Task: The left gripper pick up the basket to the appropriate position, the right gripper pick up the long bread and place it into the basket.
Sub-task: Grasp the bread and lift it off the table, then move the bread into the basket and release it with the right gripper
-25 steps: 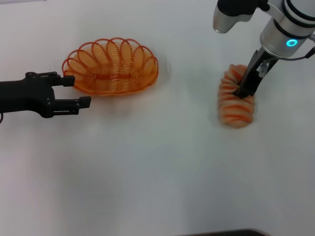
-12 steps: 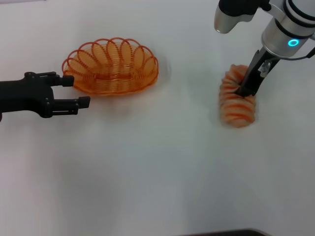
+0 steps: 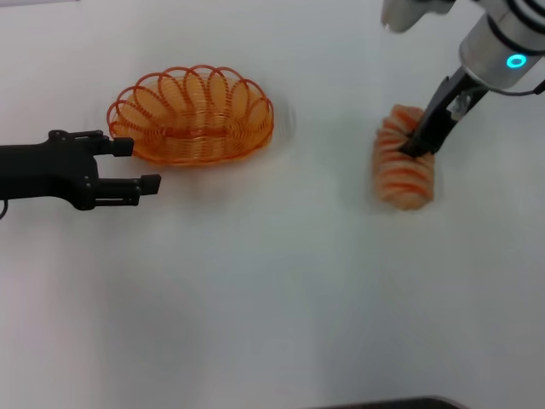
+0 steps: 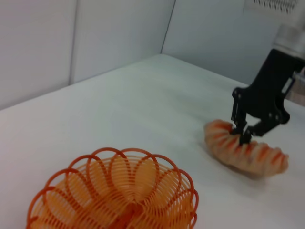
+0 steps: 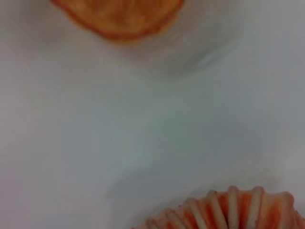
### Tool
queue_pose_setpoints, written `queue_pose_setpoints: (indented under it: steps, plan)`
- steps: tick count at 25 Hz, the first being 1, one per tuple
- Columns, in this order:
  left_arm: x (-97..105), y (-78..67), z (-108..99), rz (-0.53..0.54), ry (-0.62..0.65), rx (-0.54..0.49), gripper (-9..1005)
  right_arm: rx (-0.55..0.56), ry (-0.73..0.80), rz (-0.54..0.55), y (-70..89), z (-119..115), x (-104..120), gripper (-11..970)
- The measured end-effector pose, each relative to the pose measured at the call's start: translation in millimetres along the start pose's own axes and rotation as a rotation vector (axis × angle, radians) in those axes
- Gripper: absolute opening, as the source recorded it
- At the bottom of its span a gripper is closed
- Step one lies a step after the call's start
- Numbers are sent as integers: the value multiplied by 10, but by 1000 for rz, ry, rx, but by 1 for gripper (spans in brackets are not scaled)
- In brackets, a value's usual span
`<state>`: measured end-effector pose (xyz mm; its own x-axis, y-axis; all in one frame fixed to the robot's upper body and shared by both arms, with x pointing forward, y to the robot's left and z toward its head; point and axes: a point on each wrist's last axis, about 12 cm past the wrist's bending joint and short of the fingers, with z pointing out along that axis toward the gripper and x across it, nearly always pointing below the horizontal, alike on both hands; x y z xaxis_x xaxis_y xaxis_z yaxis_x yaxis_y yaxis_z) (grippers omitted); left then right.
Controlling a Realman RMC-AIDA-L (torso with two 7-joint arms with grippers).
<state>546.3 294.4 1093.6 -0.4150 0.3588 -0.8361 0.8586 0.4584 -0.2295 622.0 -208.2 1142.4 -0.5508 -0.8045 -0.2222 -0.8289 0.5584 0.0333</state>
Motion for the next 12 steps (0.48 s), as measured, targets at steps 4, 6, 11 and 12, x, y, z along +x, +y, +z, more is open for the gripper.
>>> queue_pose_setpoints:
  steps: [4,6,11,12]
  plan:
    - [-4,-1,14,0,15,6,792,-25,-90,44,-62,-139,17,141]
    - [-6,-3,16,0,15,7,792,-25,-117,64,-98,-179,35,137]
    - [-5,-4,16,0,15,7,793,-23,-231,127,-193,-292,4,137]
    - [-4,-4,16,0,15,7,793,-26,-260,136,-202,-313,-20,137]
